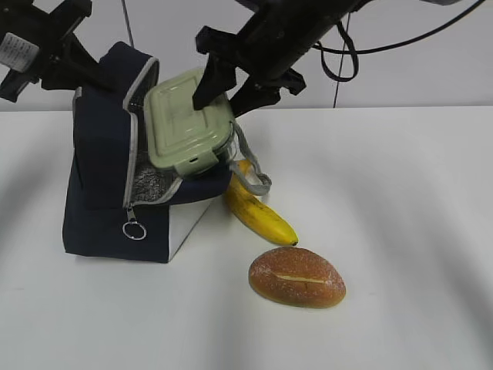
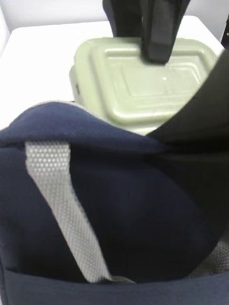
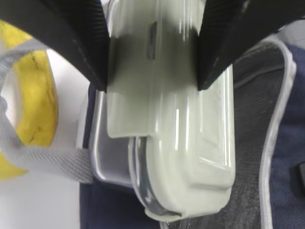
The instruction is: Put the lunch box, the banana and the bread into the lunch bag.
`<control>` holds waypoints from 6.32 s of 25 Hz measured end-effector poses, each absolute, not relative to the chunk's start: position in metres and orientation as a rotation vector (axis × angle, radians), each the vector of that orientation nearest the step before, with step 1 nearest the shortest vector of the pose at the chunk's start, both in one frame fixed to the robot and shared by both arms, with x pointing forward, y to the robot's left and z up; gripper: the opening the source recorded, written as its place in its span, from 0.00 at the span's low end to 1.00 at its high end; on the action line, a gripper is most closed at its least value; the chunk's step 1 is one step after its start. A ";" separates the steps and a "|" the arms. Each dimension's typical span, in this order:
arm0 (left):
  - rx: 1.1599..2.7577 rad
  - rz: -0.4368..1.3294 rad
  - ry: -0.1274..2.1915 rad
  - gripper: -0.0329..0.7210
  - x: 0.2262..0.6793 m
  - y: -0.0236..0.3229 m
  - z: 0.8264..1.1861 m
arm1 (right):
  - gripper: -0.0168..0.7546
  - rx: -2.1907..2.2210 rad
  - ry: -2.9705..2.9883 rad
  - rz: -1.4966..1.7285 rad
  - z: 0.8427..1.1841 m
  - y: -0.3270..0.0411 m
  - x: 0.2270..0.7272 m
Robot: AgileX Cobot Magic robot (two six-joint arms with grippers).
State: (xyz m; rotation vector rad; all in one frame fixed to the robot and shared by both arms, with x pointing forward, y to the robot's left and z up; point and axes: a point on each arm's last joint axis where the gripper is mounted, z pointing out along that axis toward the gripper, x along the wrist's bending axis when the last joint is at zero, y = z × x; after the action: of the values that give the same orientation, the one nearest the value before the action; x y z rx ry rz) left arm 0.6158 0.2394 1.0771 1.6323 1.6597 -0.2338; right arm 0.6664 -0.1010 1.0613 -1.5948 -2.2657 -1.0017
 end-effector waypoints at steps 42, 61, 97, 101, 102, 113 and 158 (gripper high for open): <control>1.657 -0.206 1.665 0.04 0.617 0.241 1.075 | 0.73 -1.438 -2.642 -0.968 1.061 -0.026 0.681; 1.673 -0.195 1.668 0.04 0.616 0.242 1.074 | 0.73 -1.416 -2.966 -0.495 1.085 -0.110 0.622; 1.706 -0.181 1.673 0.04 0.615 0.244 1.072 | 0.72 -1.249 -2.977 -0.561 0.913 -0.091 0.655; 1.708 -0.179 1.673 0.04 0.615 0.244 1.072 | 0.61 -1.251 -2.973 -0.557 0.909 -0.091 0.656; 1.708 -0.179 1.673 0.04 0.615 0.244 1.072 | 0.58 -1.251 -2.972 -0.554 0.908 -0.091 0.656; 1.712 -0.180 1.673 0.04 0.615 0.244 1.072 | 0.42 -1.215 -3.007 -0.509 0.916 -0.091 0.659; 1.669 -0.201 1.667 0.04 0.616 0.242 1.074 | 0.42 -1.084 -2.499 -1.272 1.089 -0.057 0.609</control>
State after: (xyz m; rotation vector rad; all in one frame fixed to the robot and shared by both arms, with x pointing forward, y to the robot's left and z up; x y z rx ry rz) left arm 0.6162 0.2422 1.0741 1.6690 1.6672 -0.2010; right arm 0.6085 -0.0568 1.0893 -1.0839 -2.4988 -1.2721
